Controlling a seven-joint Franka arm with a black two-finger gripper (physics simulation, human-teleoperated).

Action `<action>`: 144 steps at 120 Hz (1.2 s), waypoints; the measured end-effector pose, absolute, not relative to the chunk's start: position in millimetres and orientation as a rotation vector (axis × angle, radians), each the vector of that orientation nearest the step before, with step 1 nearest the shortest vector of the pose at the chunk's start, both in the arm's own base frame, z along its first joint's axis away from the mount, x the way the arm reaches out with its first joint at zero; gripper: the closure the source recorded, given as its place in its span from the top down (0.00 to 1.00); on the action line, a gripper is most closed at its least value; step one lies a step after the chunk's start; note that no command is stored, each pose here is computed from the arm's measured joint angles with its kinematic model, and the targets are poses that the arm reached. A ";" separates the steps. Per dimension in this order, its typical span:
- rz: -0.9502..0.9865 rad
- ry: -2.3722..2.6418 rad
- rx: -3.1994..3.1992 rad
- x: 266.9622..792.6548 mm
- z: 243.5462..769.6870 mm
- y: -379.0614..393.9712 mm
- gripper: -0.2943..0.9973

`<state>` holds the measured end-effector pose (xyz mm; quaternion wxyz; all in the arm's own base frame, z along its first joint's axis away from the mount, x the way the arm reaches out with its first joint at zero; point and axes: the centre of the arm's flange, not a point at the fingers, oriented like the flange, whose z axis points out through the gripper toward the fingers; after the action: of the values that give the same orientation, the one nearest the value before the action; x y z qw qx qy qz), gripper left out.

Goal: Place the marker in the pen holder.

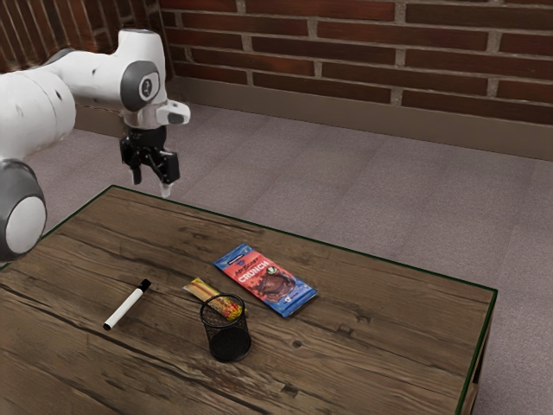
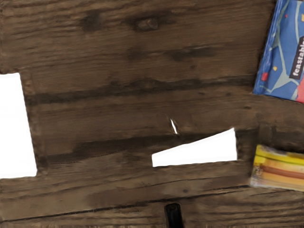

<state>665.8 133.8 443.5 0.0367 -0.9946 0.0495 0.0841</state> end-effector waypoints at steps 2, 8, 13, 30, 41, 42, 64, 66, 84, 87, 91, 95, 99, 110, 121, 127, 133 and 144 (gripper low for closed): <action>0.283 0.145 -3.057 667.4 430.0 135.9 0.76; 0.332 0.134 -3.071 668.9 400.6 137.2 0.76; 0.366 0.126 -3.087 665.1 375.6 136.4 0.76; 0.391 0.095 -3.132 643.1 317.4 139.7 0.76; 0.399 0.098 -3.154 608.4 297.0 135.6 0.76; 0.396 0.099 -3.155 604.9 296.0 135.7 0.76; 0.290 0.138 -3.138 568.1 265.3 138.5 0.76; 0.280 0.143 -3.135 567.0 263.0 138.5 0.76; 0.210 0.175 -3.111 564.2 247.0 140.3 0.75; 0.201 0.178 -3.108 564.1 245.6 140.8 0.75; 0.190 0.183 -3.105 564.1 244.5 141.3 0.74; 0.179 0.187 -3.103 564.0 243.9 141.6 0.71; 0.168 0.191 -3.101 564.2 244.3 141.8 0.68; 0.145 0.199 -3.099 562.9 245.7 141.3 0.56; 0.134 0.201 -3.102 559.0 246.6 140.9 0.46; 0.133 0.202 -3.102 557.6 245.9 140.8 0.41; 0.129 0.202 -3.102 557.0 245.9 141.3 0.35; 0.121 0.203 -3.100 557.2 247.1 141.7 0.28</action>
<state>557.2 141.7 247.1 0.0163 -0.9970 0.0653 0.0389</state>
